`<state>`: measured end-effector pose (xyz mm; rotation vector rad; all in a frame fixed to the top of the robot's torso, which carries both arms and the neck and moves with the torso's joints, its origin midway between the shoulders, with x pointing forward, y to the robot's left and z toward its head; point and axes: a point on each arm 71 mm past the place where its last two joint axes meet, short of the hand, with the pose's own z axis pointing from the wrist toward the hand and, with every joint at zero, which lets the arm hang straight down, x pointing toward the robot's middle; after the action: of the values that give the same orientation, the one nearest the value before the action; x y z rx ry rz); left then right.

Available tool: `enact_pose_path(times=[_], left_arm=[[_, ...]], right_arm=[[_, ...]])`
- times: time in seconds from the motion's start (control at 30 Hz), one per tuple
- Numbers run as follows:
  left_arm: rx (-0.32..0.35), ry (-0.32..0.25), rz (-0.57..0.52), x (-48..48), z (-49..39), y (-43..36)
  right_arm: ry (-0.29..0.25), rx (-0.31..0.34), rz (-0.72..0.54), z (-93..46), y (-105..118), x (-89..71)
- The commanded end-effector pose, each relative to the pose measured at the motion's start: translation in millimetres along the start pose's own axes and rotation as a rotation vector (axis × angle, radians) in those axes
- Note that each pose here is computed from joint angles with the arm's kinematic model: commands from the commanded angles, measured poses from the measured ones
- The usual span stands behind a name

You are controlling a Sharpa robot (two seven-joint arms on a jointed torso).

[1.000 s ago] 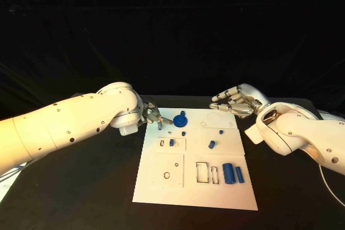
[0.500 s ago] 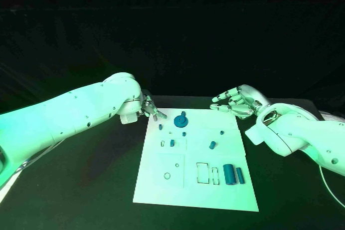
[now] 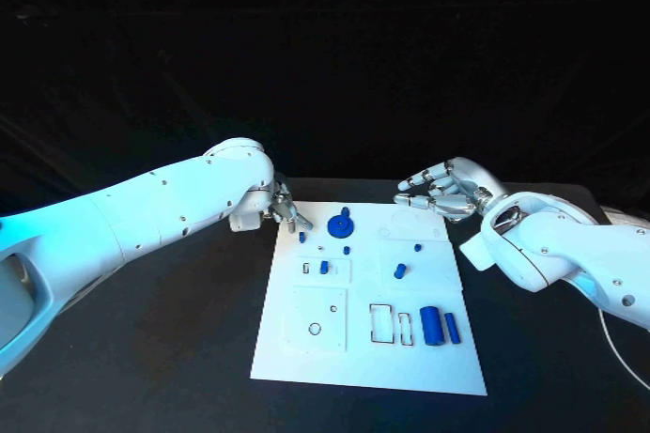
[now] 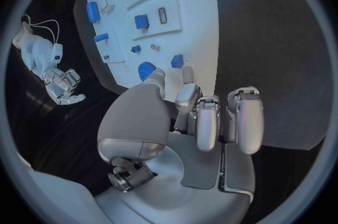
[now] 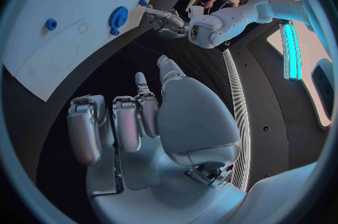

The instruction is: Assemble the parts on the task board

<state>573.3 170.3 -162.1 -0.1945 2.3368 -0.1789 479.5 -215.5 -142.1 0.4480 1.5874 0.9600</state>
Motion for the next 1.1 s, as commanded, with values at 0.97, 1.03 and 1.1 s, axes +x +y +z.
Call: enact_pose_path(times=[0.97, 1.03, 1.1], left_arm=[[0.010, 0.038, 0.026, 7.6, 11.1, -6.4], [0.011, 0.039, 0.026, 7.9, 11.3, -6.7], [0.011, 0.041, 0.026, 8.1, 11.4, -6.9]], right_arm=[[0.020, -0.015, -0.001, 0.7, 2.6, 3.6], [0.020, -0.015, -0.001, 0.7, 2.6, 3.7], [0.020, -0.015, -0.001, 0.7, 2.6, 3.7]])
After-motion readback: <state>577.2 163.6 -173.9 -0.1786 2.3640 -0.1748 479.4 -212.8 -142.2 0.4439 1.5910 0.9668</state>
